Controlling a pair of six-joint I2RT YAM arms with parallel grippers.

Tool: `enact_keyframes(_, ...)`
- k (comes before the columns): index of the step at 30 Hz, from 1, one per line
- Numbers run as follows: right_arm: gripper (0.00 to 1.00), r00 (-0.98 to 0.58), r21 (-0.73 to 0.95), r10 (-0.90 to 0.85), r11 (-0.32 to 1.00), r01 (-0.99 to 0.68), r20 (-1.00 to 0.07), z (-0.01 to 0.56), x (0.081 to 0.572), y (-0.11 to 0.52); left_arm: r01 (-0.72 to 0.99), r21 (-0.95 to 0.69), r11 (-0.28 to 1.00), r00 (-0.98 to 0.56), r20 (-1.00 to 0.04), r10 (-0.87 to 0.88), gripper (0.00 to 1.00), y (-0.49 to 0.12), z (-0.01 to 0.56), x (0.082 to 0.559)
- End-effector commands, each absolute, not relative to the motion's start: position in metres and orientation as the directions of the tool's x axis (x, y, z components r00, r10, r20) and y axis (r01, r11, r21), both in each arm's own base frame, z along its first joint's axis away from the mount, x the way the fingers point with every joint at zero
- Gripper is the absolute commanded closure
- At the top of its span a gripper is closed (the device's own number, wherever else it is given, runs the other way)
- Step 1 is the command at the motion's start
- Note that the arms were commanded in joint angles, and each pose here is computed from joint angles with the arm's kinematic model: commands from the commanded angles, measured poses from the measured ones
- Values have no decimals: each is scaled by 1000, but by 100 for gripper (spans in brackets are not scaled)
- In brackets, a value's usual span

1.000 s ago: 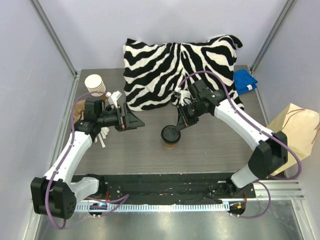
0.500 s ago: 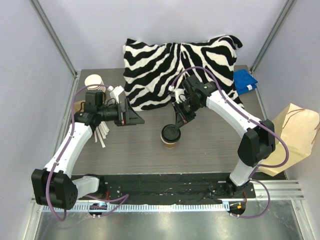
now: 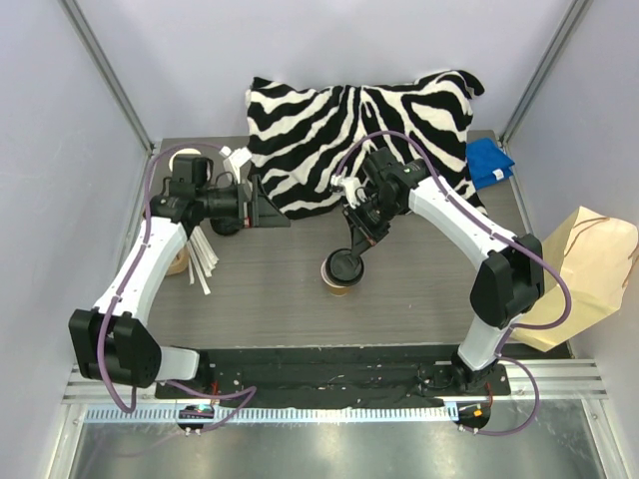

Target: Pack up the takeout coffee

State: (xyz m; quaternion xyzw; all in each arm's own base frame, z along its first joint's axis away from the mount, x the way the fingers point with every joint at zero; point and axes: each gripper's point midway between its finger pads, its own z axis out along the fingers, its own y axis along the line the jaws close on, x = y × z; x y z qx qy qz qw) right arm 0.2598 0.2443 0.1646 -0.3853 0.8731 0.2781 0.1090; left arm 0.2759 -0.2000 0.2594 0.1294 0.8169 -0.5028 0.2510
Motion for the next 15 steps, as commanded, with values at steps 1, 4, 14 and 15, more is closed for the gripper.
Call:
enact_keyframes(1, 99, -612, 365, -638, 491, -791, -468, 182, 261, 244, 540, -731, 417, -797, -604, -27, 0, -204, 283, 284)
enact_keyframes(4, 99, -612, 374, -646, 485, -790, -456, 180, 266, 247, 483, -775, 407, -835, -547, -51, 0, -207, 274, 290)
enact_keyframes(14, 99, -704, 476, -610, 528, -704, -364, 166, 264, 258, 436, -816, 380, -850, -512, -126, 0, -208, 265, 296)
enact_keyframes(15, 99, -708, 470, -605, 536, -701, -365, 166, 267, 258, 437, -816, 379, -849, -513, -127, 0, -208, 265, 296)
